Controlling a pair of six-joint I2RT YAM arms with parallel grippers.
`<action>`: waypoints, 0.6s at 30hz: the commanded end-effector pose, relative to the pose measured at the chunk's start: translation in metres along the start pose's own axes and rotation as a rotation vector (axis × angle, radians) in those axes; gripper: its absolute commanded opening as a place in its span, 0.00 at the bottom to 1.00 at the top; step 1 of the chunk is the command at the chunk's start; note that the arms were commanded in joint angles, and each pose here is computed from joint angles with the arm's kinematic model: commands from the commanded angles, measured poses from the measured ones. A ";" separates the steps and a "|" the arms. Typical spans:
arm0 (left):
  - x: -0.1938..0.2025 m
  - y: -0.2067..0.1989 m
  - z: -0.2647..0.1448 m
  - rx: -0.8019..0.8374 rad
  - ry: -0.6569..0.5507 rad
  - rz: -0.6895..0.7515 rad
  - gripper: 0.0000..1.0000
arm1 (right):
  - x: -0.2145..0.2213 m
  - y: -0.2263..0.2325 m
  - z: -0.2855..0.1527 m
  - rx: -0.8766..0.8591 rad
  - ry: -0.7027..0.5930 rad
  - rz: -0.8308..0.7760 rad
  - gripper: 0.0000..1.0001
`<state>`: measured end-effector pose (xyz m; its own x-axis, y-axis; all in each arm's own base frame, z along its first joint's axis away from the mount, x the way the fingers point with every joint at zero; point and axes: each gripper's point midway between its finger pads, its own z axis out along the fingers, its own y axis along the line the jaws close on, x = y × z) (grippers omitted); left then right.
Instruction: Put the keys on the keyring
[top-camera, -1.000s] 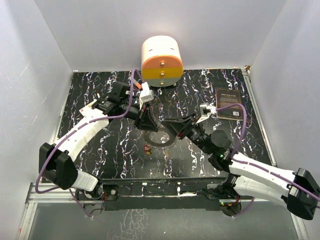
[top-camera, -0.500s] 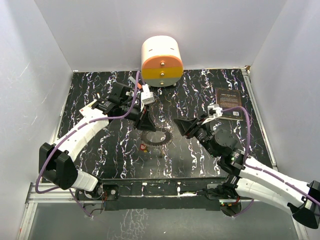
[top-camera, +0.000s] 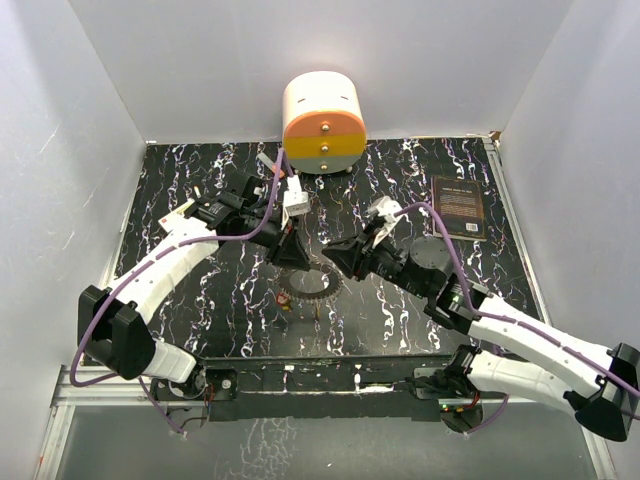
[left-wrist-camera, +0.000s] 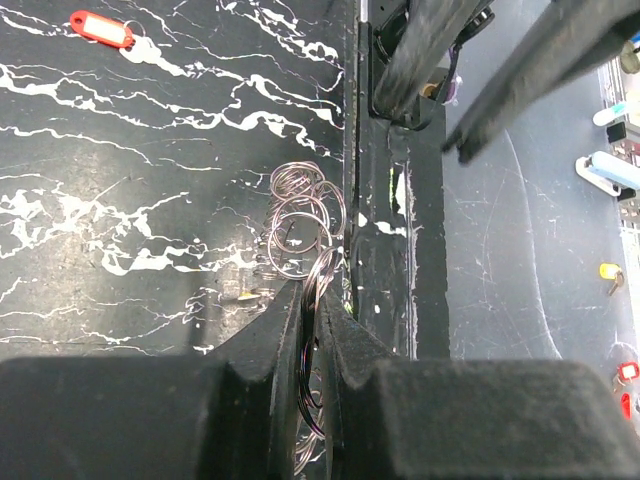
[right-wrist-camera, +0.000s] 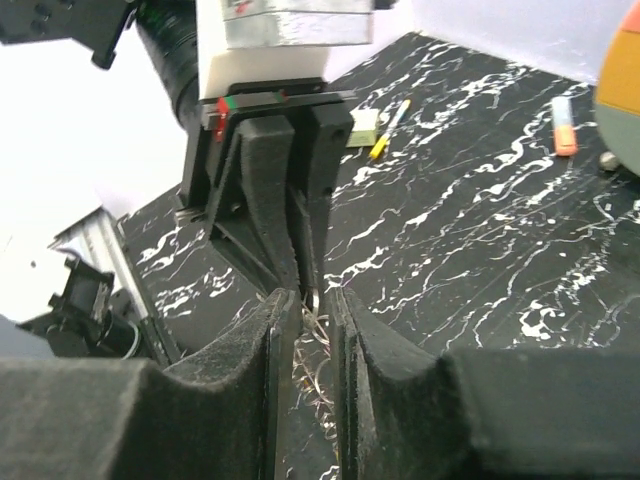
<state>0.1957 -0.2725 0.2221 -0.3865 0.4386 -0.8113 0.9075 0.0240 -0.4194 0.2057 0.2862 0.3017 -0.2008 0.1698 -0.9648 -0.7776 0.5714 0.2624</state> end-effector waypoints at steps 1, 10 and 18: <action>-0.012 -0.025 -0.006 0.049 -0.020 0.085 0.00 | -0.016 0.024 0.005 -0.134 -0.006 -0.061 0.28; -0.009 -0.028 -0.003 0.052 0.002 0.106 0.00 | 0.003 0.033 0.019 -0.197 0.066 -0.055 0.21; -0.007 -0.030 -0.002 0.056 0.012 0.109 0.00 | 0.007 0.031 0.024 -0.193 0.081 -0.049 0.21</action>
<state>0.1794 -0.2727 0.2138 -0.3523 0.4900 -0.7973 0.9114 -0.0138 -0.4112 0.1923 0.3196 0.2604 -0.2811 -0.0045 -0.9597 -0.8593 0.4463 0.2496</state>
